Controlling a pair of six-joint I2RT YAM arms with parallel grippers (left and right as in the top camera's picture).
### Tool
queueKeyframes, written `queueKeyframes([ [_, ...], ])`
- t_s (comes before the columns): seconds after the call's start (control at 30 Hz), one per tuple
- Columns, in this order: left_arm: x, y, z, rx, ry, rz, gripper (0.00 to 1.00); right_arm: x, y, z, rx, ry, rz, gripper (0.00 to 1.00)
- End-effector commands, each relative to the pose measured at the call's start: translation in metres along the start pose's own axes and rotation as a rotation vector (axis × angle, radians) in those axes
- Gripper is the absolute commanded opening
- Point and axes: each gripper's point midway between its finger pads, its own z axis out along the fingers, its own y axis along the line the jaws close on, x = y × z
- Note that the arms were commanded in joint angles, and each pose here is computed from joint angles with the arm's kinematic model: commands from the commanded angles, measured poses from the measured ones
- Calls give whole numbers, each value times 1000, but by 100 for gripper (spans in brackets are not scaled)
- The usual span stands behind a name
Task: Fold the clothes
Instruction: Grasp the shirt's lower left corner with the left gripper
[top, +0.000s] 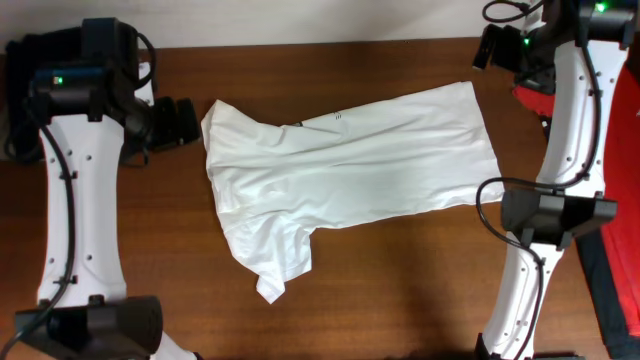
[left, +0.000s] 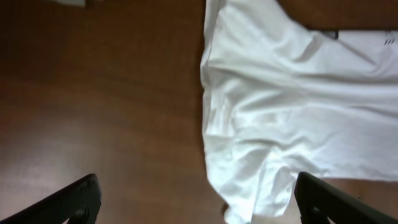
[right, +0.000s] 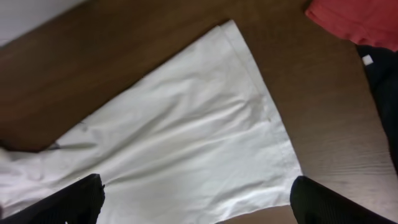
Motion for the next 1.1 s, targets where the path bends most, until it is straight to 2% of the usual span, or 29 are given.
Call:
queueKeyframes([
  [0.0, 24, 8, -35, -6, -13, -22, 99, 20, 15, -48, -31, -26, -18, 99],
  [0.07, 41, 9, -46, 5, 10, -21, 99, 38, -5, -55, 69, 9, -7, 99],
  [0.2, 78, -16, -62, 93, -8, 55, 99, 84, -54, -66, 321, 80, 77, 99],
  [0.27, 99, -29, -55, 120, -18, 83, 99, 99, -62, -64, 352, 114, 81, 99],
  [0.4, 153, -58, -5, 218, 81, 144, 99, 104, -68, -37, 360, 144, 81, 99],
  [0.5, 194, -60, 47, 208, 234, 142, 98, 113, -74, -14, 372, 184, 81, 99],
  [0.53, 206, -58, 65, 190, 273, 116, 95, 116, -77, -5, 375, 194, 82, 99],
  [0.67, 224, -60, 104, 198, 334, 109, 89, 118, -81, 15, 375, 193, 83, 99],
  [0.73, 233, -56, 117, 177, 372, 95, 82, 118, -82, 22, 374, 191, 82, 99],
  [1.07, 255, -50, 179, 86, 543, 81, 80, 119, -86, 45, 377, 201, 82, 99],
])
